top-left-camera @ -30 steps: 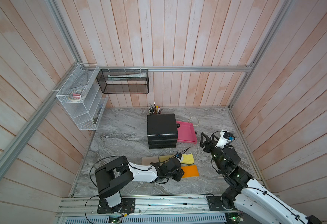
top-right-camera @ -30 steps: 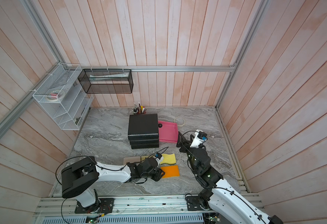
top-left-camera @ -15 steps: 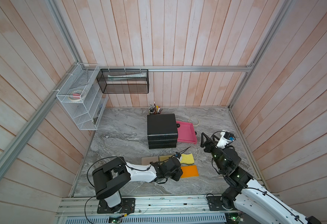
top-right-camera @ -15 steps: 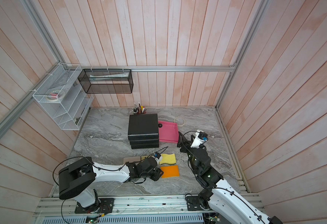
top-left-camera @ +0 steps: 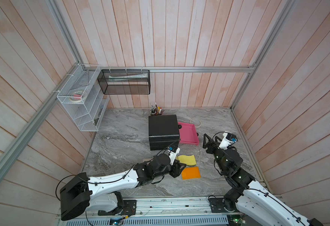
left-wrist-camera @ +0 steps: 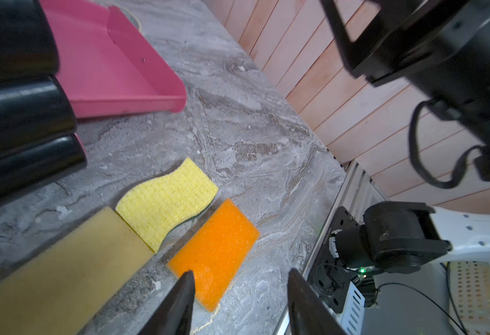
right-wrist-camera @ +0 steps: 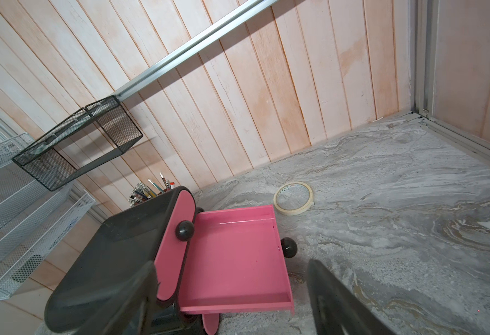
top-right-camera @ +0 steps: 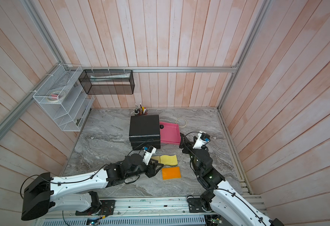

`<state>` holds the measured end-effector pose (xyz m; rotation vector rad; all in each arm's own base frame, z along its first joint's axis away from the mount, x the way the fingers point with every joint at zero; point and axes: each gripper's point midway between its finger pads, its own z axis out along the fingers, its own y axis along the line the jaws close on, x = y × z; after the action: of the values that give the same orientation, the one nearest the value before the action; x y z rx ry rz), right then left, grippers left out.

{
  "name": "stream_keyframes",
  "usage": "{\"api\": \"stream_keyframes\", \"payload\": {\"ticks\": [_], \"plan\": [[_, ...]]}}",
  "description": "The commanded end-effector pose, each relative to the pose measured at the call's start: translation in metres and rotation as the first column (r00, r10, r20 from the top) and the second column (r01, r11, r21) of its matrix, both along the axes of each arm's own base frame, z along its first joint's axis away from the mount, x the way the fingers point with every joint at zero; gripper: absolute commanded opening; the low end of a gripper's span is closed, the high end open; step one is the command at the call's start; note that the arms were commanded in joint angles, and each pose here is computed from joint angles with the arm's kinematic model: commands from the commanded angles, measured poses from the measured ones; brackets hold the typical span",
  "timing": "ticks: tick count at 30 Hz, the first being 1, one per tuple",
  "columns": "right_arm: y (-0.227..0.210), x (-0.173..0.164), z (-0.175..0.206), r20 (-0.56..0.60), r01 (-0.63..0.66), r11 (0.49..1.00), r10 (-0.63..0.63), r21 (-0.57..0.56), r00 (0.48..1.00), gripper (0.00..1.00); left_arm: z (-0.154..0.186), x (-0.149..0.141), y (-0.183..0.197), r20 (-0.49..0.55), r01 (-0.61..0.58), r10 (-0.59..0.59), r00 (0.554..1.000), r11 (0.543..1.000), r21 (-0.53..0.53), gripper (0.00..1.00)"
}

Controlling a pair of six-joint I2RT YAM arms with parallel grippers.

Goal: Take the sponge out of the drawer
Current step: Close the drawer of the storage box.

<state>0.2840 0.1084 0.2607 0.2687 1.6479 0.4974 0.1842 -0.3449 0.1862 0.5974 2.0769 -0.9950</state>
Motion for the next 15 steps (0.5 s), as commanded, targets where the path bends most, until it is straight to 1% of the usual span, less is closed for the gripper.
{"api": "stream_keyframes", "payload": {"ticks": [1, 6, 7, 8, 9, 10, 12, 15], "plan": [[-0.001, 0.009, -0.01, -0.038, -0.005, 1.0, 0.005, -0.005, 0.999, 0.83, 0.015, 0.018, 0.026, 0.079, -0.061, 0.061, 0.995, 0.998, -0.004, 0.55], [-0.009, 0.034, -0.035, -0.122, -0.022, 1.0, 0.025, 0.022, 0.992, 0.86, 0.048, 0.049, 0.064, 0.16, -0.17, 0.177, 0.971, 0.984, -0.058, 0.59], [-0.012, 0.039, -0.041, -0.143, -0.02, 0.999, 0.025, 0.038, 0.989, 0.87, 0.053, 0.054, 0.07, 0.171, -0.184, 0.193, 0.966, 0.981, -0.066, 0.71], [-0.017, 0.044, -0.047, -0.164, -0.002, 0.999, 0.01, 0.052, 0.986, 0.88, 0.057, 0.057, 0.075, 0.179, -0.194, 0.204, 0.962, 0.978, -0.072, 0.88], [-0.022, 0.049, -0.052, -0.18, 0.011, 0.998, 0.0, 0.061, 0.984, 0.96, 0.06, 0.062, 0.08, 0.19, -0.207, 0.218, 0.957, 0.975, -0.075, 1.0], [-0.026, 0.054, -0.057, -0.194, 0.021, 0.998, -0.008, 0.067, 0.981, 0.98, 0.063, 0.066, 0.085, 0.199, -0.222, 0.234, 0.952, 0.972, -0.079, 1.0], [-0.032, 0.061, -0.061, -0.202, 0.023, 0.996, -0.006, 0.082, 0.979, 0.98, 0.066, 0.074, 0.094, 0.208, -0.25, 0.263, 0.942, 0.965, -0.085, 1.0], [-0.035, 0.073, -0.071, -0.218, -0.011, 0.991, 0.04, 0.133, 0.975, 0.98, 0.069, 0.086, 0.105, 0.214, -0.27, 0.29, 0.933, 0.956, -0.118, 1.0]]}}
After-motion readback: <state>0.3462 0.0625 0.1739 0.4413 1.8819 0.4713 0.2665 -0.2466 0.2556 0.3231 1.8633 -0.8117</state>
